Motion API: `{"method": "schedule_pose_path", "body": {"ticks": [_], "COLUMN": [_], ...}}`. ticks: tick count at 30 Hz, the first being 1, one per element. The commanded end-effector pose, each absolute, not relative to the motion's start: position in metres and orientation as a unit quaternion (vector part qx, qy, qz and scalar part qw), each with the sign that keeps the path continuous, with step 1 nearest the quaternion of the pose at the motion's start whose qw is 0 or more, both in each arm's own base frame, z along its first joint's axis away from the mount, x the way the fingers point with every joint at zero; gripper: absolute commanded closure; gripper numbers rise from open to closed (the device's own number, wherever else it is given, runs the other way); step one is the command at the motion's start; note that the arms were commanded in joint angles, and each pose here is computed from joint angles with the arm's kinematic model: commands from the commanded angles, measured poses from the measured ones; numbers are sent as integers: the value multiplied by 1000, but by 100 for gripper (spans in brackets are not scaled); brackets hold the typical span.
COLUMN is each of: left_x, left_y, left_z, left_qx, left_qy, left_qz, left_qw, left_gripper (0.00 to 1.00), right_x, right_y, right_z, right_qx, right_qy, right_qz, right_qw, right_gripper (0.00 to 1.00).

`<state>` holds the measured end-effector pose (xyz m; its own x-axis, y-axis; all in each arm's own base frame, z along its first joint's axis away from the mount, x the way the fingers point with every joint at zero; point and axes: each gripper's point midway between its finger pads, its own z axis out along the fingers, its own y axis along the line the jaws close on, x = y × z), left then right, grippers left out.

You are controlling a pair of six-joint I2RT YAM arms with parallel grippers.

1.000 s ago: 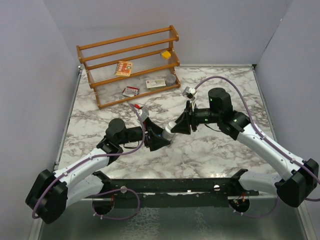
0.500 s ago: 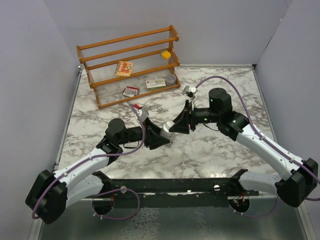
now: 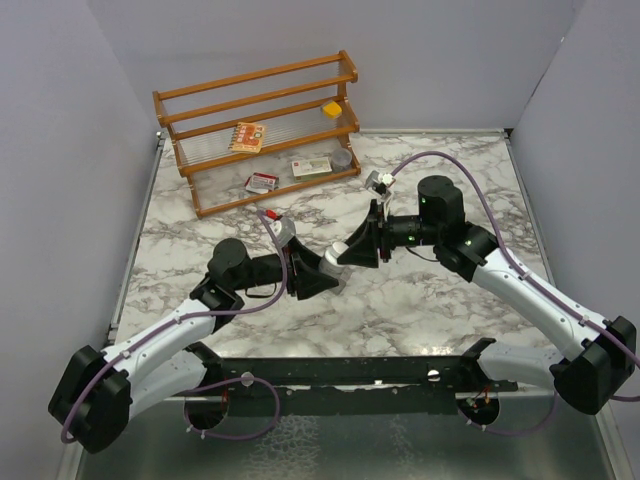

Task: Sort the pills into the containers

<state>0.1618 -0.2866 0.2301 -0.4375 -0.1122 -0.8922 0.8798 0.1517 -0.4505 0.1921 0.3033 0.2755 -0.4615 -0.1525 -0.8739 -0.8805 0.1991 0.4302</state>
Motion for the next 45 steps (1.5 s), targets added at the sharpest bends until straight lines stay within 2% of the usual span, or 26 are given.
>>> {"method": "schedule_pose_path", "body": {"ticks": [1,3,5,12,17,18,19,25,27,28,39,45], "left_x": [157,157,158,155,155,155,155,155,157,158,177,190], "left_y": [-286,-286,-286,-284,-284,-285,-285,-285,-284,-284,-272,-262], "left_z": [247,248,248,248,249,248,247,246,247,246,247,252], "left_qx": [318,317,318,322,327,327,327,334,333,331,291,264], "left_qy": [597,598,598,592,590,590,591,586,586,586,595,596], "left_qz": [-579,-579,-579,-577,-576,-575,-575,-569,-565,-562,-520,-490], "left_qw": [455,454,454,461,463,462,462,471,477,480,539,579], "left_gripper": [91,100,100,100,100,100,100,100,100,100,100,100], "right_x": [196,196,197,197,197,198,198,199,199,199,208,220], "right_y": [307,307,307,306,306,306,307,310,310,311,292,300], "right_z": [275,276,276,279,284,284,285,284,286,289,340,341], "right_qx": [-384,-383,-381,-380,-379,-377,-377,-363,-356,-353,-264,-239], "right_qy": [679,680,681,677,669,669,668,665,662,659,613,629], "right_qz": [507,507,505,504,509,509,510,523,529,532,539,501], "right_qw": [366,367,368,378,387,389,391,390,394,398,514,544], "right_gripper": [99,99,99,59,39,26,21,17,8,6,4,4]}}
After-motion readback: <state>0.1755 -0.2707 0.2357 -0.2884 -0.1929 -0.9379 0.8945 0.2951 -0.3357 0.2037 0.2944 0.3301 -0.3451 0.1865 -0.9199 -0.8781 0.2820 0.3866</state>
